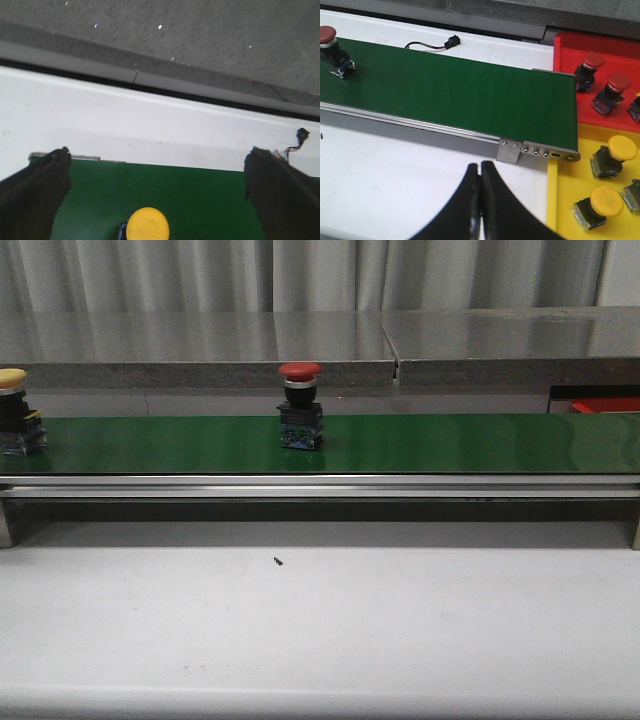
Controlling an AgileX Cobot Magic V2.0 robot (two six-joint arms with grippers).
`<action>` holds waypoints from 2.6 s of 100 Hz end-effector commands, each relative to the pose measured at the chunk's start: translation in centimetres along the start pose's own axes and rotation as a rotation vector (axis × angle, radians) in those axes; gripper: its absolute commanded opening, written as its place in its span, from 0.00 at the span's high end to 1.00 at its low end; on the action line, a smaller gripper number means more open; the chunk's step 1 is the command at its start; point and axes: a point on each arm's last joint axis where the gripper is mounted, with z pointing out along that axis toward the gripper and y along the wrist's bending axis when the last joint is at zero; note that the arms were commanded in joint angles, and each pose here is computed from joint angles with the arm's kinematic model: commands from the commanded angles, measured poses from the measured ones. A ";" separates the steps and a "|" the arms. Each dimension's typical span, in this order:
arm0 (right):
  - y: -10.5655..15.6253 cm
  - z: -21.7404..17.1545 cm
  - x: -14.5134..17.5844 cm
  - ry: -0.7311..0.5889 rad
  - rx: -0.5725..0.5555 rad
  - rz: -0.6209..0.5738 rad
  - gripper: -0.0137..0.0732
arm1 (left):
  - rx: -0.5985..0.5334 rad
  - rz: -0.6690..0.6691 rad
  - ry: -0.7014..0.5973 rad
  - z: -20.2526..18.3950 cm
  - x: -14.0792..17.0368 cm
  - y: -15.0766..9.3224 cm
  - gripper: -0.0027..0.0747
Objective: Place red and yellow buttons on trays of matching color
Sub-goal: 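Set the yellow button on the belt and open the left gripper, then move the right gripper down toward the red button nearing the belt's end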
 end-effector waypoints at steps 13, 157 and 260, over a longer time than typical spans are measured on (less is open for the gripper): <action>-0.1 -0.5 -1.2 -0.084 0.014 -0.002 0.98 | 0.100 0.097 -0.188 -6.4 -1.7 -4.7 0.11; 0.2 -0.2 -0.9 -0.057 -0.023 0.032 0.13 | -0.040 0.226 -0.438 -17.3 15.8 -7.7 0.99; 1.2 26.1 -8.7 0.379 -0.251 -0.114 0.18 | -0.041 0.225 -0.438 -17.3 15.8 -7.6 0.99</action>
